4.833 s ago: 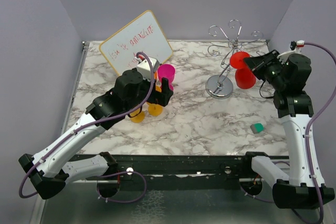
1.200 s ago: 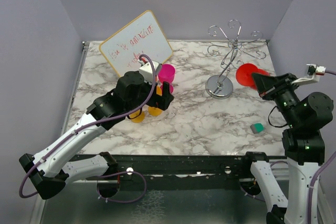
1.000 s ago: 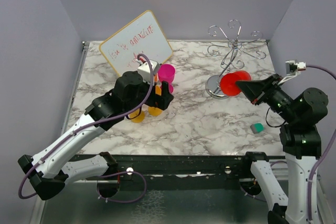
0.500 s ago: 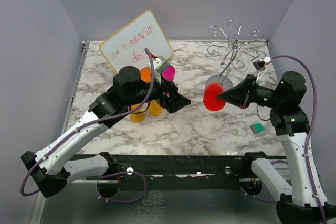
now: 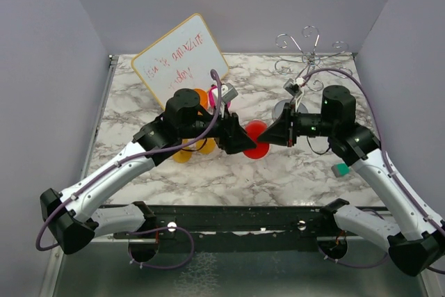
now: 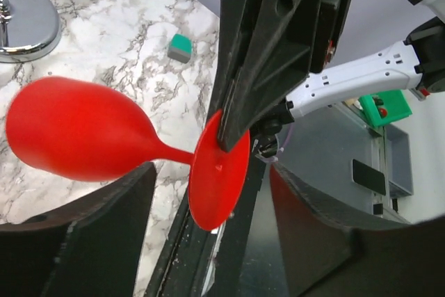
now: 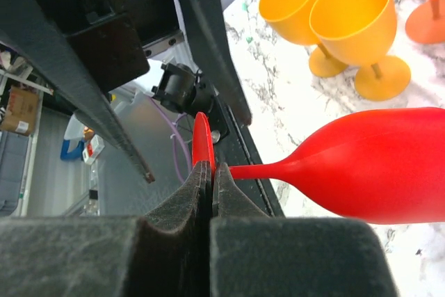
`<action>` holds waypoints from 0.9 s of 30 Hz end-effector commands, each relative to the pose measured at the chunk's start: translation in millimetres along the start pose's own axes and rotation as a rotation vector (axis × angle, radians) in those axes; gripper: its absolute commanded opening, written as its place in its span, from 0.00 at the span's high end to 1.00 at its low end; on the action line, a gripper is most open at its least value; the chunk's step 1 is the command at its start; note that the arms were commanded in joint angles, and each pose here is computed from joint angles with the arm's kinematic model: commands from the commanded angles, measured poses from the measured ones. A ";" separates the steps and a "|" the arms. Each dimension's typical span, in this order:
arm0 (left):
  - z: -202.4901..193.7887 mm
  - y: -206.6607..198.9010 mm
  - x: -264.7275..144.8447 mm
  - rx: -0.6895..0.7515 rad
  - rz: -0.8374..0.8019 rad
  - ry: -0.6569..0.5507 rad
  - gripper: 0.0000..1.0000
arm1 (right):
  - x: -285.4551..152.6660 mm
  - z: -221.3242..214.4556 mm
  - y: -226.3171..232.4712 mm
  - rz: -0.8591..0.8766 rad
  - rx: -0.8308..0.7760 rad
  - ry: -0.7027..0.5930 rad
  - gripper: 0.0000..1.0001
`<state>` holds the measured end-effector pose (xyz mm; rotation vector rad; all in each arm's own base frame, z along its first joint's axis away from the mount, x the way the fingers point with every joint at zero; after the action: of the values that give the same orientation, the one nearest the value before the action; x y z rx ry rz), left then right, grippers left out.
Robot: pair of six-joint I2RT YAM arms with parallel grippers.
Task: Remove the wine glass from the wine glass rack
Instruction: Place the wine glass at the center of the board.
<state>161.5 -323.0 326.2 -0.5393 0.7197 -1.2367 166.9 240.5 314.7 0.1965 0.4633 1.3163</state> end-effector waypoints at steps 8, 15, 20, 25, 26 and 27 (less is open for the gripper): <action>-20.0 -1.3 -9.1 0.041 -0.032 0.074 0.84 | 3.3 15.0 10.9 0.061 -0.111 -0.060 0.99; -15.4 -0.6 -9.9 0.062 -0.019 0.053 1.00 | 0.3 -5.2 15.6 0.090 -0.092 -0.038 0.69; -14.5 -0.9 -14.3 0.075 -0.010 0.030 1.00 | 5.9 -30.4 17.7 0.110 -0.048 -0.003 0.54; -13.3 -1.7 -14.4 0.076 -0.013 0.024 1.00 | 12.4 -28.2 24.8 0.121 -0.080 -0.039 0.63; -13.4 -2.0 -14.1 0.075 -0.015 0.026 1.00 | 14.1 -26.5 24.7 0.121 -0.083 -0.048 0.67; -13.7 -2.2 -13.7 0.075 -0.016 0.029 1.00 | 15.9 -25.0 24.1 0.116 -0.084 -0.058 0.72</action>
<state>148.2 -311.4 315.2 -0.4778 0.7330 -1.2703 132.6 252.2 281.0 0.1910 0.4638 1.4456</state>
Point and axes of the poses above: each gripper's point midway between its finger pads, its own x axis out along the fingers, its own y axis along the line the jaws close on, z = x × y, the point moved 1 cm from there along -x, back along the fingers, and after that the axes turned 14 degrees about -x, right-handed, at the moved point
